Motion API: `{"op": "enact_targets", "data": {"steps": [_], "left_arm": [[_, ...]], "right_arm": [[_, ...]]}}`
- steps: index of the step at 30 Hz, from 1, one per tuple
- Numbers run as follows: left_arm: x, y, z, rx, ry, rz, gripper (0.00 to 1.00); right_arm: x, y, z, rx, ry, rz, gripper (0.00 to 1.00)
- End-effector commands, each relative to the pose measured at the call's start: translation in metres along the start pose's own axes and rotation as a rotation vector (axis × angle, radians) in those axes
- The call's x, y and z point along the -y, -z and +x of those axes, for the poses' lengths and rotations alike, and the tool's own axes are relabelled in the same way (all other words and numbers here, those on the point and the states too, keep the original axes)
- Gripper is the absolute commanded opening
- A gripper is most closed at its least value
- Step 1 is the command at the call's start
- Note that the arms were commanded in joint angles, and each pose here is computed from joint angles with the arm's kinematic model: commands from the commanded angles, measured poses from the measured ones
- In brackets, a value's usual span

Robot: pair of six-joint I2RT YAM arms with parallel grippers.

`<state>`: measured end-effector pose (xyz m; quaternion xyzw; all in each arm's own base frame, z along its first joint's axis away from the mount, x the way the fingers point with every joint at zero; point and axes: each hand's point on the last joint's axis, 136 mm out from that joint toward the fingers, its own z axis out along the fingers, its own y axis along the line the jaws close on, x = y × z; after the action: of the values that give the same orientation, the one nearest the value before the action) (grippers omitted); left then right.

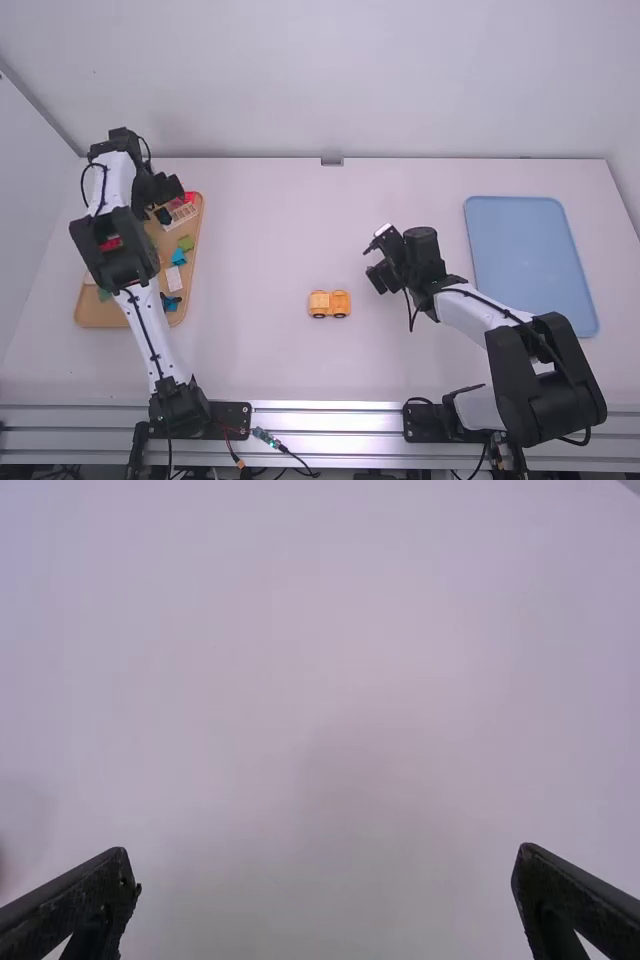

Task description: Assemble lego blocks to make yellow taxi

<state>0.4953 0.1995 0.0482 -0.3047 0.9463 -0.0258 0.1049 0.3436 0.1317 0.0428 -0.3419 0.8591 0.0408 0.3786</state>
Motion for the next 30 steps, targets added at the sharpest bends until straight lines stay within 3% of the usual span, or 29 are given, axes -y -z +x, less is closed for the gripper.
{"op": "enact_targets", "data": {"steps": [1, 23, 27, 30], "left_arm": [[0.004, 0.016, -0.013, 0.046, 0.136, 0.02, 0.99], [0.006, 0.01, -0.026, 0.093, 0.485, 0.053, 0.99], [-0.011, 0.0, -0.02, 0.103, 0.585, -0.034, 0.92], [-0.016, -0.008, -0.015, 0.098, 0.595, -0.06, 0.93]], "right_arm": [[0.0, 0.002, -0.002, 0.011, -0.007, 0.003, 0.99], [0.004, 0.003, -0.014, 0.057, -0.009, 0.021, 0.99], [0.004, 0.003, -0.013, 0.055, -0.013, 0.02, 0.99], [0.005, 0.003, -0.015, 0.061, -0.025, 0.022, 0.99]]}}
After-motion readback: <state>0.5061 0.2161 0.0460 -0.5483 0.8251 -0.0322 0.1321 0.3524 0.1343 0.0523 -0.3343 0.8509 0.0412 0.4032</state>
